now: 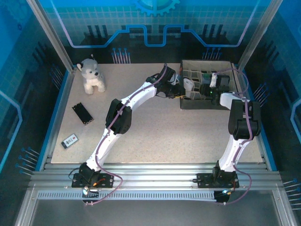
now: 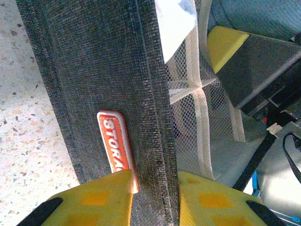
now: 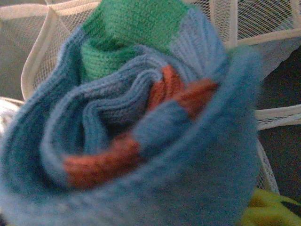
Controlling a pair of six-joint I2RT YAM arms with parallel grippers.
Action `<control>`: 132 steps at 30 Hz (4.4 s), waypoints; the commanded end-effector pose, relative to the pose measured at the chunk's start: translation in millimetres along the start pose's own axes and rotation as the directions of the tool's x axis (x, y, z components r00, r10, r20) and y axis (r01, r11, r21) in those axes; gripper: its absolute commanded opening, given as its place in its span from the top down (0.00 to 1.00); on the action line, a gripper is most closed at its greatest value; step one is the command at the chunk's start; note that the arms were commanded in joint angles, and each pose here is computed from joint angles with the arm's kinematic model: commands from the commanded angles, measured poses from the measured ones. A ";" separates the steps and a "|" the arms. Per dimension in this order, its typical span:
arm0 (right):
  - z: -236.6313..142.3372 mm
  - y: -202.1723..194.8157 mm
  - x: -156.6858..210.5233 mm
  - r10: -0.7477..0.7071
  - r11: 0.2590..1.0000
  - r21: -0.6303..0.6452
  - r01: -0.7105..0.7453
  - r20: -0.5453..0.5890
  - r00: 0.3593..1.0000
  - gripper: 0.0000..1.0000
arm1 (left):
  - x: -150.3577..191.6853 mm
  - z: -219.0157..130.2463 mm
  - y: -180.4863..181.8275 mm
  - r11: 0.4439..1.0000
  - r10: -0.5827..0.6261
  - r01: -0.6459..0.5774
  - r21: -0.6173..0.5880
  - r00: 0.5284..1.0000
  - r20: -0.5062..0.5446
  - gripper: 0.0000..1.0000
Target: Roll the socks
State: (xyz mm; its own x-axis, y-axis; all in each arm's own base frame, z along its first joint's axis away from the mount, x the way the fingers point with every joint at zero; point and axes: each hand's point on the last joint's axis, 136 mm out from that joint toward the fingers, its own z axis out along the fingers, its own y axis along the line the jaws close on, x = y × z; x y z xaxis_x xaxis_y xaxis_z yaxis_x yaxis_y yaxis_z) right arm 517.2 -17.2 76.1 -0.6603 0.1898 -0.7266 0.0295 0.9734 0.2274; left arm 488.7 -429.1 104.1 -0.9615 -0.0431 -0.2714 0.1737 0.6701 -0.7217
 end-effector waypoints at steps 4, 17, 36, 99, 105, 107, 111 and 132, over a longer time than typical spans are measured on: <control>-17.6 2.0 -17.6 0.026 1.000 -0.006 -0.026 0.017 1.000 0.40 | 18.7 6.8 22.7 0.997 -0.051 0.048 -0.064 0.997 -0.059 0.72; -49.0 12.2 -61.2 0.039 0.999 -0.009 -0.038 0.100 0.994 0.29 | 17.8 5.0 22.5 0.997 -0.046 0.042 -0.062 0.997 -0.059 0.72; -63.5 23.2 -85.4 0.027 0.999 -0.047 -0.020 0.136 0.990 0.40 | 8.8 -8.8 17.4 0.999 -0.006 0.005 -0.043 0.999 -0.038 0.68; -149.3 31.6 61.7 -0.219 0.974 0.047 0.223 0.473 0.853 0.00 | 105.9 -360.5 255.1 0.582 0.617 0.090 -0.808 0.597 0.512 0.00; -129.6 31.8 75.0 -0.209 0.973 0.021 0.231 0.512 0.833 0.00 | 86.7 -360.1 254.3 0.637 0.630 0.068 -0.768 0.527 0.570 0.01; -128.3 33.0 76.1 -0.214 0.971 0.018 0.240 0.513 0.831 0.00 | 80.2 -356.4 256.6 0.657 0.607 0.064 -0.751 0.546 0.577 0.01; -117.2 36.1 73.2 -0.222 0.968 0.001 0.249 0.458 0.861 0.00 | 76.1 -337.9 263.7 0.681 0.612 0.020 -0.732 0.532 0.585 0.01; -97.2 45.0 69.8 -0.317 0.948 0.101 0.301 0.356 0.879 0.00 | 70.5 -332.7 278.8 0.709 0.567 0.031 -0.705 0.569 0.595 0.01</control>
State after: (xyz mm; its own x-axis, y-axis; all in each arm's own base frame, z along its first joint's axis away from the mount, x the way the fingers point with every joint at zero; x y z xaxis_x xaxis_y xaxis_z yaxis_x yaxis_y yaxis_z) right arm 394.4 28.5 88.6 -0.3462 -0.0747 -0.9352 -0.1073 0.9934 -0.0396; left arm 392.4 3.7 83.4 -0.3573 -0.0788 -0.9307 -0.0781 0.9955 -0.0543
